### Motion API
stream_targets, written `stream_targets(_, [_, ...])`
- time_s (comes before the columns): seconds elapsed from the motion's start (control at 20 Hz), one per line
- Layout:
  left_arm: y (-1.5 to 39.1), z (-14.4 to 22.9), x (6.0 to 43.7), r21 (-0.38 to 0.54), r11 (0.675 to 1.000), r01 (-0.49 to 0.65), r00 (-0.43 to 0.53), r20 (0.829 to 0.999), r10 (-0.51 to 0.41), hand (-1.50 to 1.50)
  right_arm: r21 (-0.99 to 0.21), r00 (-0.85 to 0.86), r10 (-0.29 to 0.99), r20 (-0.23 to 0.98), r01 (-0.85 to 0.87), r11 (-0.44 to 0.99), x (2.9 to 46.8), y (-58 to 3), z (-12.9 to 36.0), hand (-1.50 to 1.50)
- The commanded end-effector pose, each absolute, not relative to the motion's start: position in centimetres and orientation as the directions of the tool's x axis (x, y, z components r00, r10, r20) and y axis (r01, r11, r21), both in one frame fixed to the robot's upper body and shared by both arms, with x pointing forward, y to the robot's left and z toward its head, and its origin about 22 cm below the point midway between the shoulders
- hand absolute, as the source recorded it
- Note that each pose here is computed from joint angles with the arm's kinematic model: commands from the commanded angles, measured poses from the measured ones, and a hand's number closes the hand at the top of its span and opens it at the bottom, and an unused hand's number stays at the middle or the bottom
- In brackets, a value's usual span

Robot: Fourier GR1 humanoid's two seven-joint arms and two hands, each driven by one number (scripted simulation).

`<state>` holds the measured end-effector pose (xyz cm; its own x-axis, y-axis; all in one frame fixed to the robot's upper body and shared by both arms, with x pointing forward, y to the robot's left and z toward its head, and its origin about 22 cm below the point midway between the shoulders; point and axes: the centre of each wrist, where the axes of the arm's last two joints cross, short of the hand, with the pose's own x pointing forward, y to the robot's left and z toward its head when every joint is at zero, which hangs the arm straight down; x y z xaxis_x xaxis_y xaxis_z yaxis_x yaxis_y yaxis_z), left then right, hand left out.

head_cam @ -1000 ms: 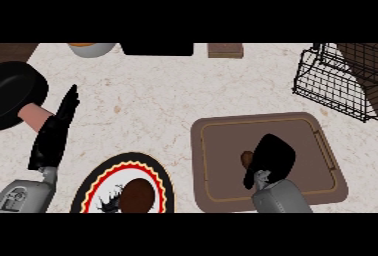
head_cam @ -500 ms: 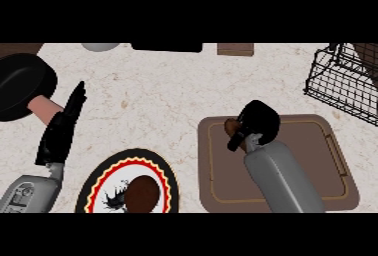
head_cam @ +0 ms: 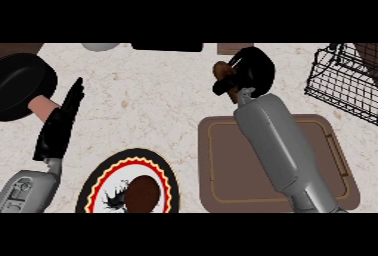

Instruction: Pick the sweet potato from the tray and place it in the tiered basket

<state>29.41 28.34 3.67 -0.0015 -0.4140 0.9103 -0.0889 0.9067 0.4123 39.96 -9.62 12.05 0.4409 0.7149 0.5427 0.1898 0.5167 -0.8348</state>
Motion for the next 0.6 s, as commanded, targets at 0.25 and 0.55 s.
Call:
stream_targets(0.25, [28.9, 2.3, 28.2, 0.421, 0.901, -0.105, 0.02, 0.906, -0.422, 0.0, -0.727, 0.31, 0.712, 0.63, 0.558, 0.4, 42.6, -10.7, 19.9, 1.5])
stream_targets(0.55, [29.1, 3.5, 28.9, 0.419, 0.899, -0.126, 0.021, 0.907, -0.42, 0.0, -0.816, 0.429, 0.77, 0.472, 0.543, 0.198, 44.3, -15.2, 23.8, 1.5])
